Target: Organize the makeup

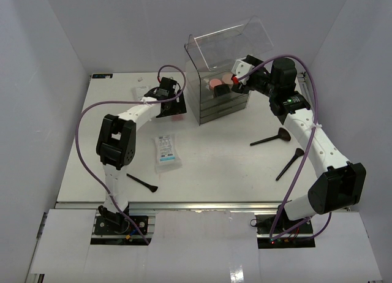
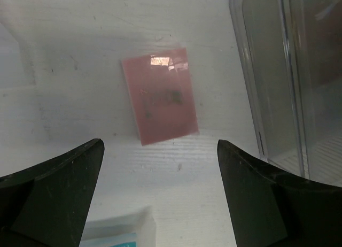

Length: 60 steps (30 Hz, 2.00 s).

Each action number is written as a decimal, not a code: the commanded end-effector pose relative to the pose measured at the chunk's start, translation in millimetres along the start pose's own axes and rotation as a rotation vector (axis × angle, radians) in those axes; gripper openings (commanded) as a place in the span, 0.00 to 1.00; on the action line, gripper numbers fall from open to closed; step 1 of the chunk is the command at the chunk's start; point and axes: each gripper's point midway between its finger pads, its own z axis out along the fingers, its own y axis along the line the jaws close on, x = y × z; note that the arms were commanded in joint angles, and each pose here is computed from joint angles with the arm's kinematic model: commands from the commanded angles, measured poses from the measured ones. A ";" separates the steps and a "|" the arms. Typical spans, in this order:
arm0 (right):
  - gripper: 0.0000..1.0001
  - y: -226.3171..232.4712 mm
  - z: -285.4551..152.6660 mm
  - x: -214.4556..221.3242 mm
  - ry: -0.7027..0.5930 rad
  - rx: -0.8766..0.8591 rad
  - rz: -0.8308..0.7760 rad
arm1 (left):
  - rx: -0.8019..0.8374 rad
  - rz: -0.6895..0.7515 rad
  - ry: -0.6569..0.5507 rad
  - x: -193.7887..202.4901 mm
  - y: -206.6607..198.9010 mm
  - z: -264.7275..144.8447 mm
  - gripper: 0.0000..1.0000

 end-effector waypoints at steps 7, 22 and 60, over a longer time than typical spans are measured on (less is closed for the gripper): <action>0.75 -30.1 -0.8 -20.4 -0.053 0.093 -0.010 | -0.026 0.016 -0.025 -21.5 -4.4 14.0 0.91; 0.76 -29.7 -3.4 -22.2 -0.056 0.094 0.002 | -0.099 0.034 0.045 9.6 10.9 45.2 0.70; 0.76 -37.5 -5.5 -32.3 -0.078 0.110 0.070 | 0.292 0.407 -0.444 82.9 -98.1 -168.6 0.09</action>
